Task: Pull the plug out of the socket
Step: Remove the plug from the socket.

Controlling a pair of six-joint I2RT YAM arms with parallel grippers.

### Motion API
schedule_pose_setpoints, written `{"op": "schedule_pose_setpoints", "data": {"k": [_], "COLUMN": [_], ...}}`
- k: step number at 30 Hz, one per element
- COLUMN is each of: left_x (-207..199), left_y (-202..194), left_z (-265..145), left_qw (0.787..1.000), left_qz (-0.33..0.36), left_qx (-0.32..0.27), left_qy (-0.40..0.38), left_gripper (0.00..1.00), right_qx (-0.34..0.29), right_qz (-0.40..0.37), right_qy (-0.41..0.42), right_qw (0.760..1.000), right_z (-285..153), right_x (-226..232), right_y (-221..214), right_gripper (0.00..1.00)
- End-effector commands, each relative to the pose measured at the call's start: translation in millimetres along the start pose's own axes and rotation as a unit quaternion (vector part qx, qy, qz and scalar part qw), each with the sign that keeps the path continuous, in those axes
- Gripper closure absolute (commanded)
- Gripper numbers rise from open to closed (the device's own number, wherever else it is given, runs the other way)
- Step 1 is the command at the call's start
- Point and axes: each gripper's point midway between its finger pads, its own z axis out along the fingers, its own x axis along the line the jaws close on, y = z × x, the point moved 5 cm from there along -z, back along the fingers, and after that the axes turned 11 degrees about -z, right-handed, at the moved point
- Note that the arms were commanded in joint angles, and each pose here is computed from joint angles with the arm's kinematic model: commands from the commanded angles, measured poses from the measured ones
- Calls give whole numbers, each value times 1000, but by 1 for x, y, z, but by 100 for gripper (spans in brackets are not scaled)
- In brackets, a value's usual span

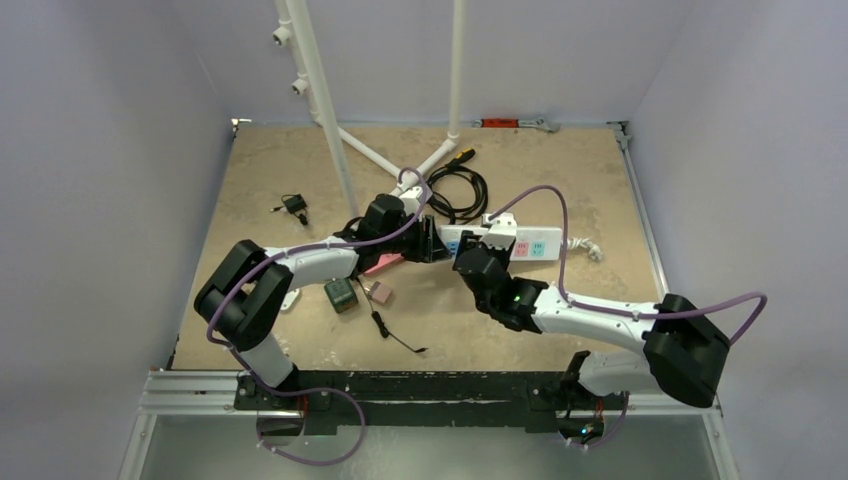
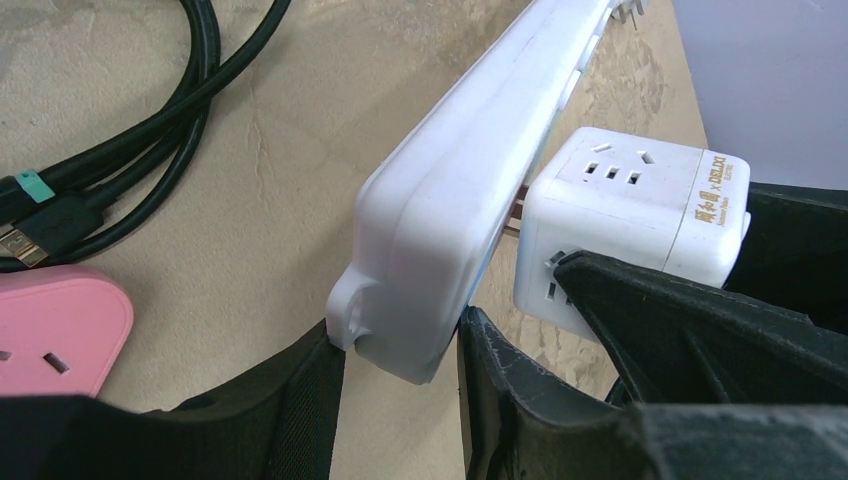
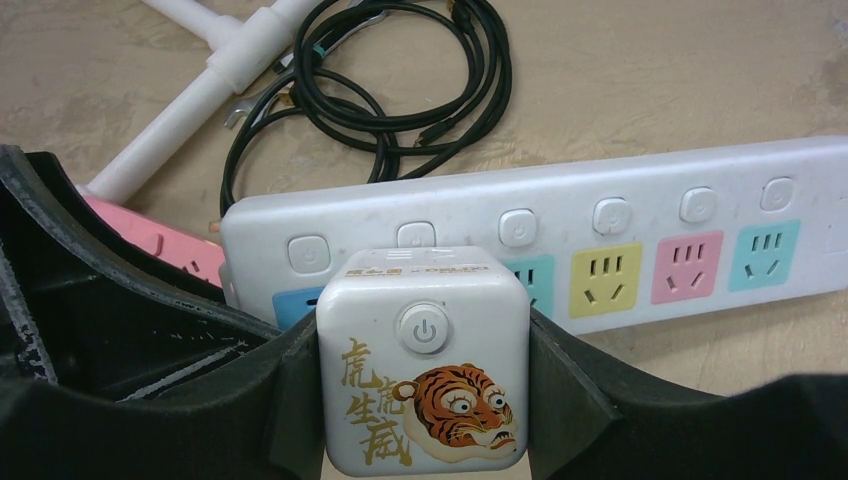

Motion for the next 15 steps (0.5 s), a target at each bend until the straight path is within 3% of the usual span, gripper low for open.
{"op": "schedule_pose_setpoints", "data": {"k": [1, 15], "left_x": [35, 36], "left_y": [-17, -17], "left_z": [-2, -2], "left_qw": [997, 996], "left_qz": [2, 3], "left_qx": [26, 26], "left_qy": [78, 80], "left_gripper": [100, 100], "right_qx": [-65, -22], "right_qz": [76, 169], "right_qy": [-55, 26], "right_qw": [993, 985], "right_z": [2, 43], "right_x": [-9, -54], "right_y": [44, 42], "right_gripper": [100, 100]}}
